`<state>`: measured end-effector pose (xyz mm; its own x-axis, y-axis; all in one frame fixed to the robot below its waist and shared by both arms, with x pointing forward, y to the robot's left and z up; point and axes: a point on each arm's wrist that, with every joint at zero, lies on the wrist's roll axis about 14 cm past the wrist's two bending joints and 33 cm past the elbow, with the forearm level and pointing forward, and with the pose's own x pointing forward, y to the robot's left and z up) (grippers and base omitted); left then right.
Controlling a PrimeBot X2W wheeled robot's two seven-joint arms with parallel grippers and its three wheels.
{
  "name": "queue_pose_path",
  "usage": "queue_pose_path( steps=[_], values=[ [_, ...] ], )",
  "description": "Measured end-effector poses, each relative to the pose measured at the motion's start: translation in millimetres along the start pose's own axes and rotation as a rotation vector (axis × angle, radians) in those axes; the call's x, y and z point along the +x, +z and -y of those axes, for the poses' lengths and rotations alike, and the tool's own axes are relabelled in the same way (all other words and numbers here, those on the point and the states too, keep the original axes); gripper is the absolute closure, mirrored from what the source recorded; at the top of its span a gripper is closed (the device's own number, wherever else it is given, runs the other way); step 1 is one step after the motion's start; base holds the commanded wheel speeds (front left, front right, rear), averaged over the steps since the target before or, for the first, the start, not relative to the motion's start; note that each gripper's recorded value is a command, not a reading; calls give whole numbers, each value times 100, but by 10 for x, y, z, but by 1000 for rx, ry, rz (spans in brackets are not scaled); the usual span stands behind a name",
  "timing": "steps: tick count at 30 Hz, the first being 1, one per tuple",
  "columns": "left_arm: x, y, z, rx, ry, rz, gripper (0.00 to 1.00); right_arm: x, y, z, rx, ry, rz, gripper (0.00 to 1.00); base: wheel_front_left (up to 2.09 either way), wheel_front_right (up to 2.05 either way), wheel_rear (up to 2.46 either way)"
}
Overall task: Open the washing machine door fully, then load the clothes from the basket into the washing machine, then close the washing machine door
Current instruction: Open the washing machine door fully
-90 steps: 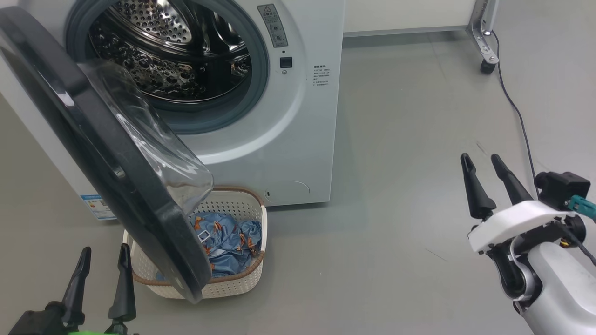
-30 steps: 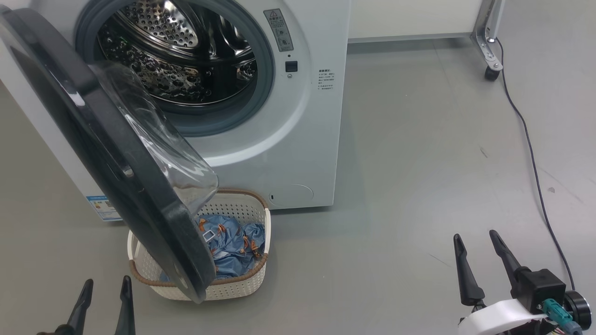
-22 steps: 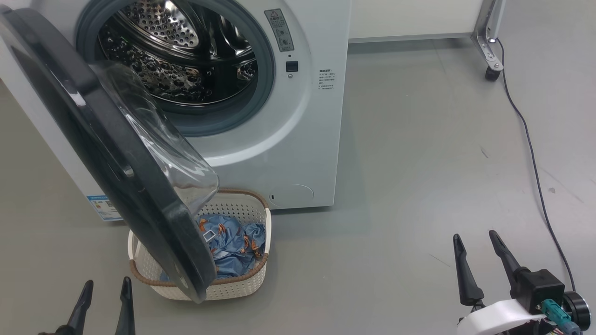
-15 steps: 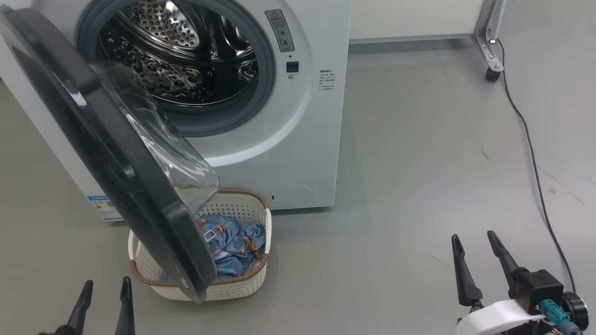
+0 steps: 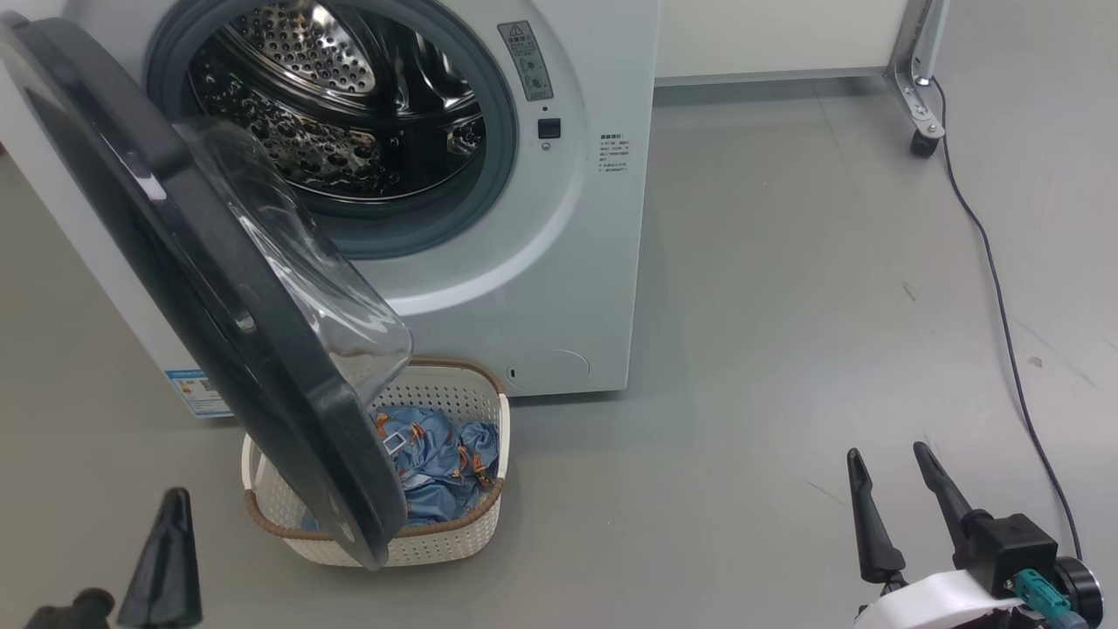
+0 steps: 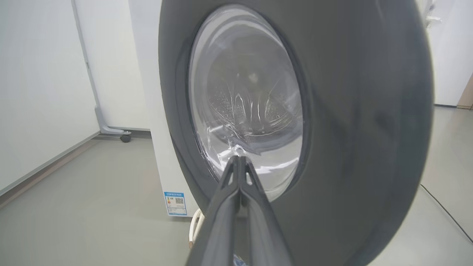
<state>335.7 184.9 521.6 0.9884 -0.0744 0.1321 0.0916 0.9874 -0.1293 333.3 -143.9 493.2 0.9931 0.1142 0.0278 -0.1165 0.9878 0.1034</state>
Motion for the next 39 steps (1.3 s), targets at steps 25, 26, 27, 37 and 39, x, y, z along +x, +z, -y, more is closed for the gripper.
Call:
queue_pose_path(
  steps=[25,26,27,37,39],
  values=[
    [16,1813,1392,14,-477,588,100,-66,-123,36,34,-10,-35,0,0,0,0],
    [-3,1782,1461,4,-500,578,100,-67,-124,36,37,-10,-35,0,0,0,0],
    [-3,1782,1461,4,-500,578,100,-67,-124,36,37,-10,-35,0,0,0,0],
    [-188,1298,1979,-87,-672,410,100,-81,-159,94,43,-29,-45,0,0,0,0],
    [-227,1125,2044,-112,-693,346,100,-82,-158,117,43,-36,-45,0,0,0,0]
  ],
)
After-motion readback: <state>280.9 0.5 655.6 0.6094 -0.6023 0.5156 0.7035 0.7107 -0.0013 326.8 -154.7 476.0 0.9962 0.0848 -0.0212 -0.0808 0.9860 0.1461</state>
